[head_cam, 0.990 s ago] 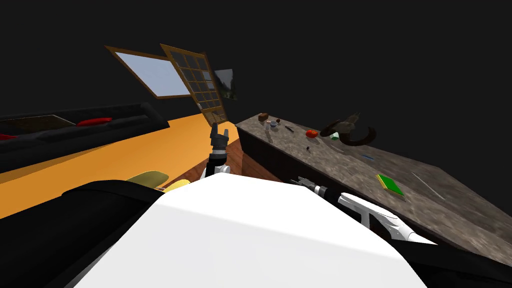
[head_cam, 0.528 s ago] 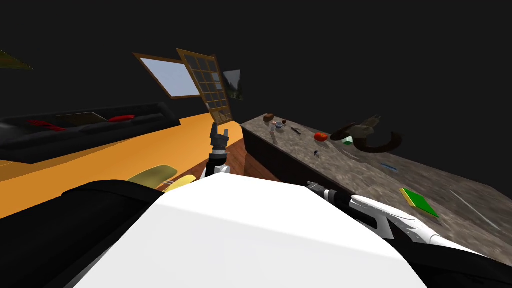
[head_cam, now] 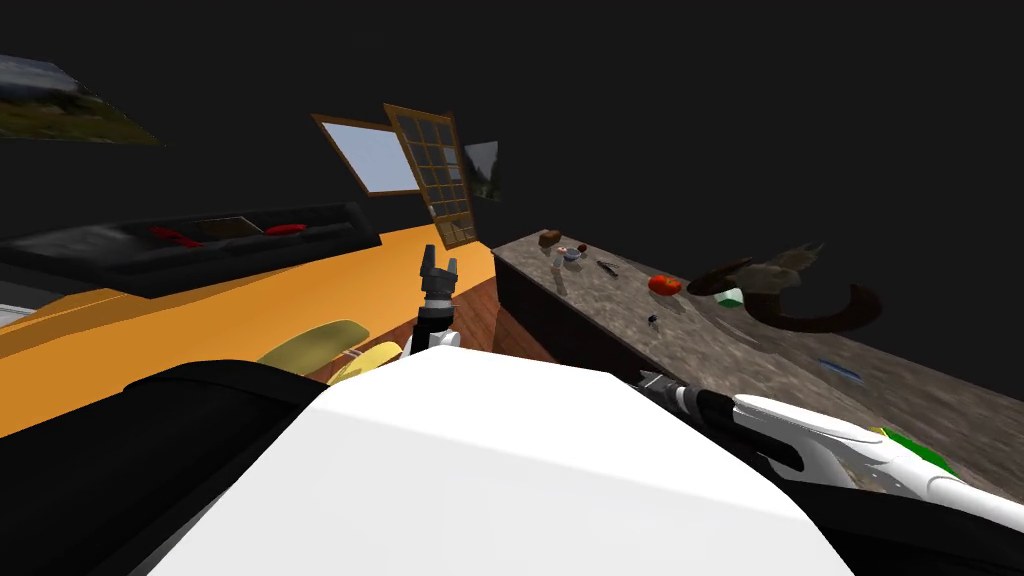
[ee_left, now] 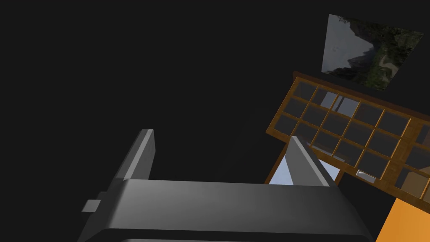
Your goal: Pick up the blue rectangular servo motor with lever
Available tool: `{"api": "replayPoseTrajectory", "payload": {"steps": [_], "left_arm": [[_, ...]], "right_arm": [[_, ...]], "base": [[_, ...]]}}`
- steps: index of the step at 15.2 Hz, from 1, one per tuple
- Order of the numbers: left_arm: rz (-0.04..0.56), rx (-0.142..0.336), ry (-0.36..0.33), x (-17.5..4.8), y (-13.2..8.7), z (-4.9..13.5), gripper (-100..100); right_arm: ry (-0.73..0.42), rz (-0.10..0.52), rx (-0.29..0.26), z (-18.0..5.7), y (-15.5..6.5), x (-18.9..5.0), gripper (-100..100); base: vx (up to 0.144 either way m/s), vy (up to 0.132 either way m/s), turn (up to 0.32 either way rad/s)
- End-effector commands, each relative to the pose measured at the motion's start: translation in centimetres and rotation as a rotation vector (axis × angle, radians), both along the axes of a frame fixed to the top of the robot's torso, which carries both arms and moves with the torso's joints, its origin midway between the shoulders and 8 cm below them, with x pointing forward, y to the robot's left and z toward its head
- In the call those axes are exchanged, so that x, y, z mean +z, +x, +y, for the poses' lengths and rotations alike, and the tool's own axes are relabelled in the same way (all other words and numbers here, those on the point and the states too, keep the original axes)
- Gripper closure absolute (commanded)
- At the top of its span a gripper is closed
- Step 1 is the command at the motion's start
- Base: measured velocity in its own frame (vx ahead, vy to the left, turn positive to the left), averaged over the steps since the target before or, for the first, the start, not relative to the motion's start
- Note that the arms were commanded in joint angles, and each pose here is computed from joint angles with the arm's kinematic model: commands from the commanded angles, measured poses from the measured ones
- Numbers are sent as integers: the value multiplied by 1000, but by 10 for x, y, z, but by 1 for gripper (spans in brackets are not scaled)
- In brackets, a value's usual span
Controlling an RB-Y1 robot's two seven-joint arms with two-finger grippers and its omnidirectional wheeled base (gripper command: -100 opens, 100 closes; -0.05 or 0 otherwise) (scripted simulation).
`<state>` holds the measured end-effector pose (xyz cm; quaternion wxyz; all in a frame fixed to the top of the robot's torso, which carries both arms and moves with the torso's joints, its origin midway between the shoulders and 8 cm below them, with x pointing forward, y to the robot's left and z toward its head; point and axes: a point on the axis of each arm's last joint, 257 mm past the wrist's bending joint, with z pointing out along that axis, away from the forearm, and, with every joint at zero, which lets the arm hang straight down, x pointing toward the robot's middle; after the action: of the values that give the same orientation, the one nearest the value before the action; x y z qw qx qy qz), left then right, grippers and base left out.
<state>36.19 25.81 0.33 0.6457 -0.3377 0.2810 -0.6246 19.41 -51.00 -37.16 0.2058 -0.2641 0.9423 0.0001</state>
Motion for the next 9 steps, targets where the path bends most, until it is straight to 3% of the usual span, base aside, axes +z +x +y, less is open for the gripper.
{"api": "replayPoseTrajectory", "payload": {"steps": [1, 2, 3, 4, 5, 7, 9], "left_arm": [[0, 0, 0, 0, 0, 0, 0], [0, 0, 0, 0, 0, 0, 0], [0, 0, 0, 0, 0, 0, 0], [0, 0, 0, 0, 0, 0, 0], [0, 0, 0, 0, 0, 0, 0], [0, 0, 0, 0, 0, 0, 0], [0, 0, 0, 0, 0, 0, 0]], "right_arm": [[-57, 15, 15, -23, -3, 5, -100], [-122, 34, 28, -47, -9, 12, -100], [-125, 34, 30, -48, -9, 13, -100], [-180, 51, 40, -68, -15, 18, -100], [-189, 52, 43, -71, -14, 21, -100], [-298, 84, 65, -112, -24, 38, -100], [-300, 81, 66, -112, -22, 39, -100]], "base": [[46, 8, 174], [61, -4, 229], [72, -11, 189], [79, -18, 213], [84, -27, 185], [116, -50, 264], [113, -68, 129]]}}
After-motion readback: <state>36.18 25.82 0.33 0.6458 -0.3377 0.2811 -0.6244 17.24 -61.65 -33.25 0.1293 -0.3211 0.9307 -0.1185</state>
